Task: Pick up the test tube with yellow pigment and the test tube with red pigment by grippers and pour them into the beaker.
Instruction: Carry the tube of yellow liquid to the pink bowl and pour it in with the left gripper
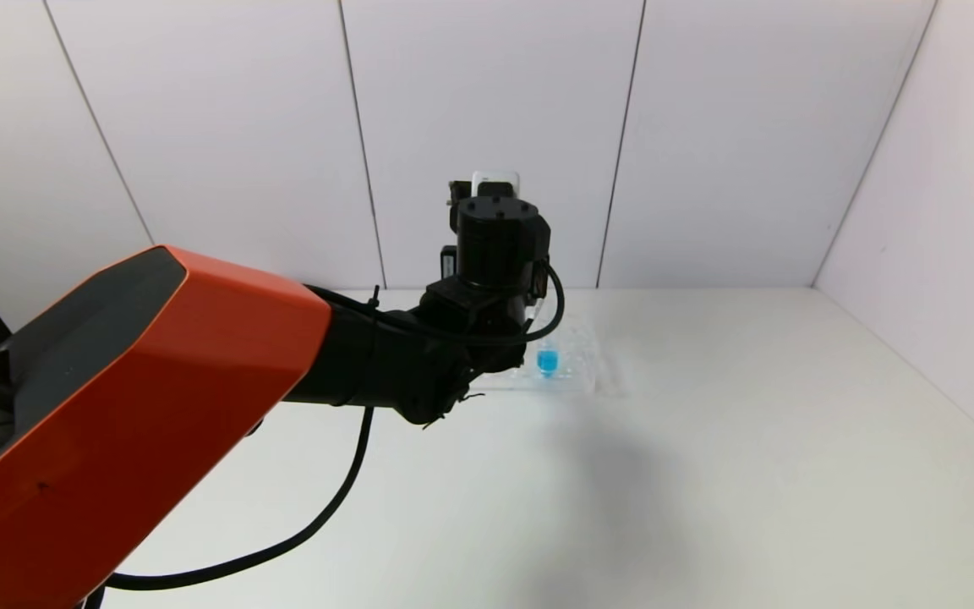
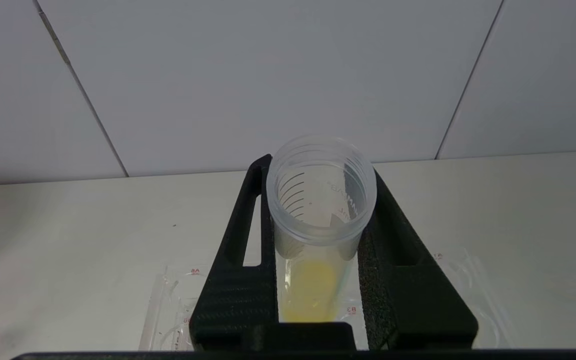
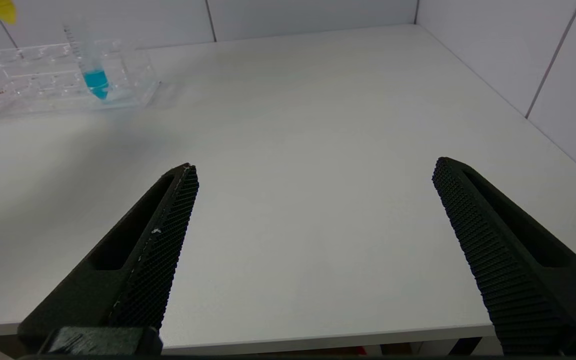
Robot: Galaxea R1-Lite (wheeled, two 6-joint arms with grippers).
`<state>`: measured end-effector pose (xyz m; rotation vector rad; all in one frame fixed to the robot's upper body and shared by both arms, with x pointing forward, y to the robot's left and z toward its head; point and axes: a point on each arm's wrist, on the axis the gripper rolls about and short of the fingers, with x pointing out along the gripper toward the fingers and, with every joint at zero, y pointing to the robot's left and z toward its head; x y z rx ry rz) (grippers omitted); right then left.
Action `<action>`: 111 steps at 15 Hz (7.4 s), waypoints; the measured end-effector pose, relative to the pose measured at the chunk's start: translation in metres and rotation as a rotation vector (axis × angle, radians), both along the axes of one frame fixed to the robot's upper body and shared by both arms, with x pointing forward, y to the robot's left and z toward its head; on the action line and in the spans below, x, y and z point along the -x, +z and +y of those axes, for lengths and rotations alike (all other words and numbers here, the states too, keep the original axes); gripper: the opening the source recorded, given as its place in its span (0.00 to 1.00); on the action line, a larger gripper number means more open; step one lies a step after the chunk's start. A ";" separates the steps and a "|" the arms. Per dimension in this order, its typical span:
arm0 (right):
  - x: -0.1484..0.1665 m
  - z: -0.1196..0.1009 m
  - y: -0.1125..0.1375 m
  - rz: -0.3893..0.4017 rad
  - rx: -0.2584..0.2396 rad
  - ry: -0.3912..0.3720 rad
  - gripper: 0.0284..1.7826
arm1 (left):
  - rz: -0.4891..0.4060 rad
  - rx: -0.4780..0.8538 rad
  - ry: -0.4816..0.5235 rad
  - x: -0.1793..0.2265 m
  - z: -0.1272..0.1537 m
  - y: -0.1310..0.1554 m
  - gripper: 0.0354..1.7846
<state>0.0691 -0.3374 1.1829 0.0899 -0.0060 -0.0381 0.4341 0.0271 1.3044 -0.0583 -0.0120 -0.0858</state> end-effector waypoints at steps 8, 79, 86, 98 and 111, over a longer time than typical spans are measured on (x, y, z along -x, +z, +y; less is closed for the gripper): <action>0.000 0.000 0.000 0.000 0.000 0.000 0.96 | 0.116 -0.070 -0.204 0.032 0.077 0.003 0.25; 0.000 0.000 0.000 0.000 0.000 0.000 0.96 | 0.896 -1.287 -0.340 -0.047 0.300 0.042 0.25; 0.000 0.000 0.000 0.000 0.000 0.000 0.96 | 0.921 -1.349 -0.301 -0.048 0.292 0.042 0.25; 0.000 0.000 0.000 0.000 0.000 0.000 0.96 | 0.970 -1.466 -0.213 -0.048 0.273 0.042 0.25; 0.000 0.000 0.000 0.000 0.000 0.000 0.96 | 1.009 -1.611 -0.069 -0.066 0.255 0.026 0.25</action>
